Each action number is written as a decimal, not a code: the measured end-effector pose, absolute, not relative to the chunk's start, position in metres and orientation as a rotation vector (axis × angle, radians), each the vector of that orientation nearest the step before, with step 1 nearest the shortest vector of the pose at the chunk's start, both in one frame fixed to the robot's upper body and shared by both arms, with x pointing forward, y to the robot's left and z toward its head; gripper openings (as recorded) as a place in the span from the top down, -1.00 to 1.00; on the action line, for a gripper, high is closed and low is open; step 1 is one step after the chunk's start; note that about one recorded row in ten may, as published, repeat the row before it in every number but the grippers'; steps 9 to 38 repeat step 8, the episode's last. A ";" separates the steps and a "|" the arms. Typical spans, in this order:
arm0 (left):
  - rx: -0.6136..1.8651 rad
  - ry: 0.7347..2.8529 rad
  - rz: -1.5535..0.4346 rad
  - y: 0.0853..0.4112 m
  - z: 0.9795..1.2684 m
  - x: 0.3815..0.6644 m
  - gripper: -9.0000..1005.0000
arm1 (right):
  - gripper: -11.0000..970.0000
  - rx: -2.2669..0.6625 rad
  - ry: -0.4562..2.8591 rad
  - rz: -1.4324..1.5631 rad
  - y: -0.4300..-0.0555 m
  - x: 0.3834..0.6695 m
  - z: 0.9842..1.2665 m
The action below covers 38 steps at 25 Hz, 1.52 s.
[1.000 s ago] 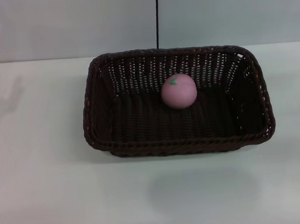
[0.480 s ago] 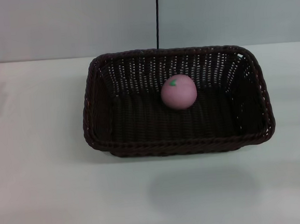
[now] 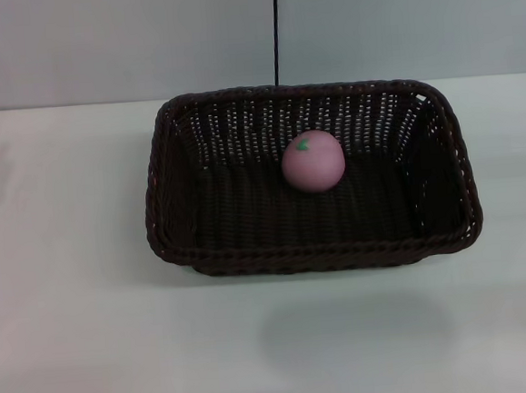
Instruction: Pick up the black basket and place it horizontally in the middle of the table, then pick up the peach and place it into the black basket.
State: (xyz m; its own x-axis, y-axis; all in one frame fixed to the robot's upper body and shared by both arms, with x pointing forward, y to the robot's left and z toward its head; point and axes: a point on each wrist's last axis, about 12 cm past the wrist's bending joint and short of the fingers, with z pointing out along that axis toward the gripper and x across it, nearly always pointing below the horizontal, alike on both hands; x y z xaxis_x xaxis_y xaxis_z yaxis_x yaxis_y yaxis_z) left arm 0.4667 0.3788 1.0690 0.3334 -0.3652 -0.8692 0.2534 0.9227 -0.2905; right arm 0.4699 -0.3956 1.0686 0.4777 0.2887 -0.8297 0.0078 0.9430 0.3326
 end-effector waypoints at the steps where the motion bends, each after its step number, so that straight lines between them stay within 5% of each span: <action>1: -0.109 1.162 -0.406 0.379 1.069 0.467 -0.38 | -0.01 0.312 1.062 0.174 -0.396 0.470 1.069; 38: -0.108 1.163 -0.410 0.378 1.069 0.468 -0.38 | -0.01 0.313 1.060 0.178 -0.395 0.473 1.070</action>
